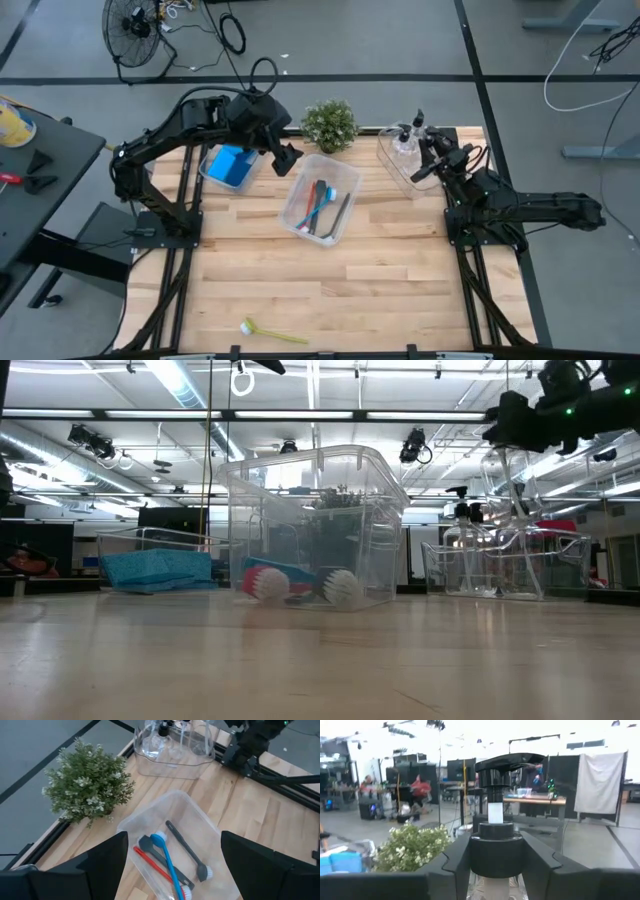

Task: Pick & Place Kitchen Sink Supplies
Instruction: Put the black soap dispenser into the right transparent bin

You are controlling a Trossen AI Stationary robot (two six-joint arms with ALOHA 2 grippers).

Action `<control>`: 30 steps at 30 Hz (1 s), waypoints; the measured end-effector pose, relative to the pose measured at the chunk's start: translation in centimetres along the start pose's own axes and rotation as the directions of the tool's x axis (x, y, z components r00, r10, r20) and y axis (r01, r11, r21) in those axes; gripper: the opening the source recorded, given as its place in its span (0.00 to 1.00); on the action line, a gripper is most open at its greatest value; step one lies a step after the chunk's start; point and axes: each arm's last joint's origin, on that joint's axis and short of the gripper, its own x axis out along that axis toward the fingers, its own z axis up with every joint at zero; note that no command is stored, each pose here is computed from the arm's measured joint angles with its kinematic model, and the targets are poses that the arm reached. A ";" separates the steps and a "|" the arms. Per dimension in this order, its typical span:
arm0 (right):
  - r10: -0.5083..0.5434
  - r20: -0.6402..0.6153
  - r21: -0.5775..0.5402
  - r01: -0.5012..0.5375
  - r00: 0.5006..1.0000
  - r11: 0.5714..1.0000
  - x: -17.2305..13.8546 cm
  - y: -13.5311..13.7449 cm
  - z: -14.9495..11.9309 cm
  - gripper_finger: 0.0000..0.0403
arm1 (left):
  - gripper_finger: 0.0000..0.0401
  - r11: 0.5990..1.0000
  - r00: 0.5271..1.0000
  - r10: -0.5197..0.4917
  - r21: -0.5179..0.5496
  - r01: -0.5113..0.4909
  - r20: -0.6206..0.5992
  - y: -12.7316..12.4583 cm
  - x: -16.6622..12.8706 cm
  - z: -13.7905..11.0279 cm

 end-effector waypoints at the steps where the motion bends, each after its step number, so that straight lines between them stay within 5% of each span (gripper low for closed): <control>1: -0.009 0.014 0.009 0.009 1.000 1.000 -0.1 -0.1 -0.3 0.33 | 0.80 1.000 1.000 0.009 0.000 -0.009 0.003 0.0 0.0 0.0; 11: -0.050 0.094 -0.022 0.052 0.994 0.998 -1.1 -0.7 -3.2 0.33 | 0.80 0.999 0.999 0.052 0.002 -0.052 0.015 0.2 0.0 0.0; 30: -0.110 0.058 -0.083 0.114 0.992 0.990 -1.1 -0.8 -3.4 0.33 | 0.80 0.999 0.999 0.052 -0.001 -0.052 0.015 0.2 0.0 0.0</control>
